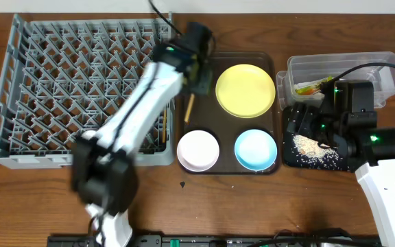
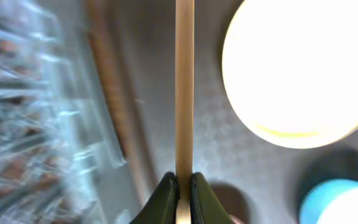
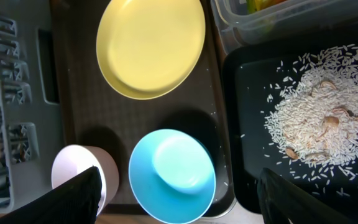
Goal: Sort waste into correct bins and load items into the dishwasher
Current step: 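Place the second chopstick into the dish rack with the left gripper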
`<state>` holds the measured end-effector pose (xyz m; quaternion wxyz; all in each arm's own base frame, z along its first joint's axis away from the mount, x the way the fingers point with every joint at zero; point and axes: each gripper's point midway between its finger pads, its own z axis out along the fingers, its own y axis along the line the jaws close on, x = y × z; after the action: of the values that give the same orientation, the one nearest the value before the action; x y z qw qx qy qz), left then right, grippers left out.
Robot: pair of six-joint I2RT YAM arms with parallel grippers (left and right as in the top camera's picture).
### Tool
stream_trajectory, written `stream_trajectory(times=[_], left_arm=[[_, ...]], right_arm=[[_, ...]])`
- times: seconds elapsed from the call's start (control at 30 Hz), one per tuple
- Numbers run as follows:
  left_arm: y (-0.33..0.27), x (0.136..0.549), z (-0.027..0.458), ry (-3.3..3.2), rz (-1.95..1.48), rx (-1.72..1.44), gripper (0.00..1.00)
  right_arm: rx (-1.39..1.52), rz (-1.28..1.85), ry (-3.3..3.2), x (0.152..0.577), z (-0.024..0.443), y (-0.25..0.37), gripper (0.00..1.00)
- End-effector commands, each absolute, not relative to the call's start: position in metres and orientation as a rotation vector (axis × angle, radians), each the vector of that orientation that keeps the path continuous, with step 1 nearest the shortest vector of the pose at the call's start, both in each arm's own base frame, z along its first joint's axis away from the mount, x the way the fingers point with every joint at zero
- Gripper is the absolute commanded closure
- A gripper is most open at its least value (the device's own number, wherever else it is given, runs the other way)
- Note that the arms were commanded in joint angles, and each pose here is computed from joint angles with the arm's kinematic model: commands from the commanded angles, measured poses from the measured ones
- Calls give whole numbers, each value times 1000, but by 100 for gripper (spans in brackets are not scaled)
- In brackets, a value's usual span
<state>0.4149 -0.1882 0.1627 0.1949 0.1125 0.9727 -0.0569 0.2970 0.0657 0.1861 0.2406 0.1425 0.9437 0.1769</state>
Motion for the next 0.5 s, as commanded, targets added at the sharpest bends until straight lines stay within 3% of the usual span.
stream_trajectory(times=[0.0, 0.3, 0.47], left_arm=[[-145, 416, 193, 2680, 11, 214, 92], [-92, 411, 122, 2869, 156, 84, 91], [-101, 407, 93, 2968, 25, 76, 88]], right_arm=[[369, 494, 2566, 297, 192, 67, 22], [371, 492, 2571, 296, 192, 66, 22], [371, 492, 2571, 296, 192, 66, 22]])
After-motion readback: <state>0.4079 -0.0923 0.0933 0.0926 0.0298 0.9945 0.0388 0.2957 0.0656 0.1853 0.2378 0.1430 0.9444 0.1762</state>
